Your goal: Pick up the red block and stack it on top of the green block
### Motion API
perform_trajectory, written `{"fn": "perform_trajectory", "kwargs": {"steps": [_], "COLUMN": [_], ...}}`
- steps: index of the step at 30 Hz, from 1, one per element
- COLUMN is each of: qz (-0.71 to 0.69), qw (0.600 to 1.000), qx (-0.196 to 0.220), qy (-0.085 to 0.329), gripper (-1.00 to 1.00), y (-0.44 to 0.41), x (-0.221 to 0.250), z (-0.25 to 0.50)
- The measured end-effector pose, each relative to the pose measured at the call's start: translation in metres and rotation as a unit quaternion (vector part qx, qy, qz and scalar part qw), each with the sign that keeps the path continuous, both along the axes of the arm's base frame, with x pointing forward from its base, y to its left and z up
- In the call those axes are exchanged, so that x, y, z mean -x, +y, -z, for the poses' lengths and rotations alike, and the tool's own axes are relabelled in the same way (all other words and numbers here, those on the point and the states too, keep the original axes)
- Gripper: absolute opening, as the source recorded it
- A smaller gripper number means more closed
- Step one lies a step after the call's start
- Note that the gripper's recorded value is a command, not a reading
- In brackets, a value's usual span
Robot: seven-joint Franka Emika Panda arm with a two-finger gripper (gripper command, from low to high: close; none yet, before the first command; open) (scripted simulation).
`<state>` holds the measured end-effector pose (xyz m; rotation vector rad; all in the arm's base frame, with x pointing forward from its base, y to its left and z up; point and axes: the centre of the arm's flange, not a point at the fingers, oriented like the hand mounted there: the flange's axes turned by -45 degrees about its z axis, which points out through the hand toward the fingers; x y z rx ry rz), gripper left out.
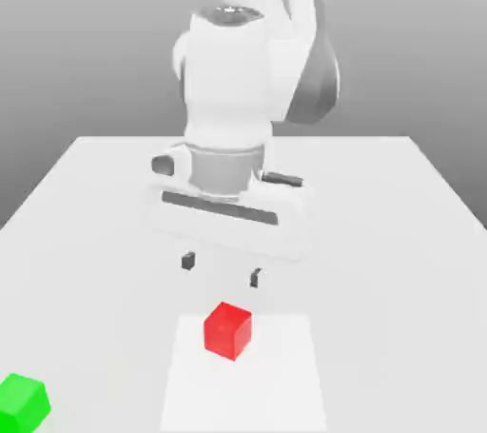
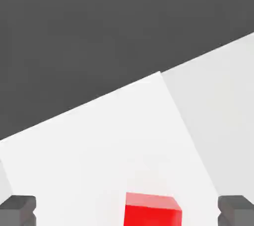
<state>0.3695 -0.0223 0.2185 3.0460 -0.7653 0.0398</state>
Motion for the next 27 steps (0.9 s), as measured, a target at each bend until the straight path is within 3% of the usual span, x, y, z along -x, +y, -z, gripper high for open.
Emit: {"fn": "perform_trajectory", "kwargs": {"steps": [6, 7, 14, 21, 27], "qz": [0.008, 0.008, 0.008, 0.008, 0.119], "qw": [1.0, 1.0, 1.0, 1.0, 0.993], "qx": [-0.004, -0.004, -0.004, -0.003, -0.019], "qy": [0.011, 0.012, 0.011, 0.011, 0.008], "gripper": [0.0, -1.0, -1.0, -1.0, -1.0], "y": [0.001, 0.001, 0.001, 0.001, -0.062], "x": [0.006, 0.008, 0.008, 0.008, -0.043], "z": [0.06, 0.069, 0.071, 0.016, -0.005]}}
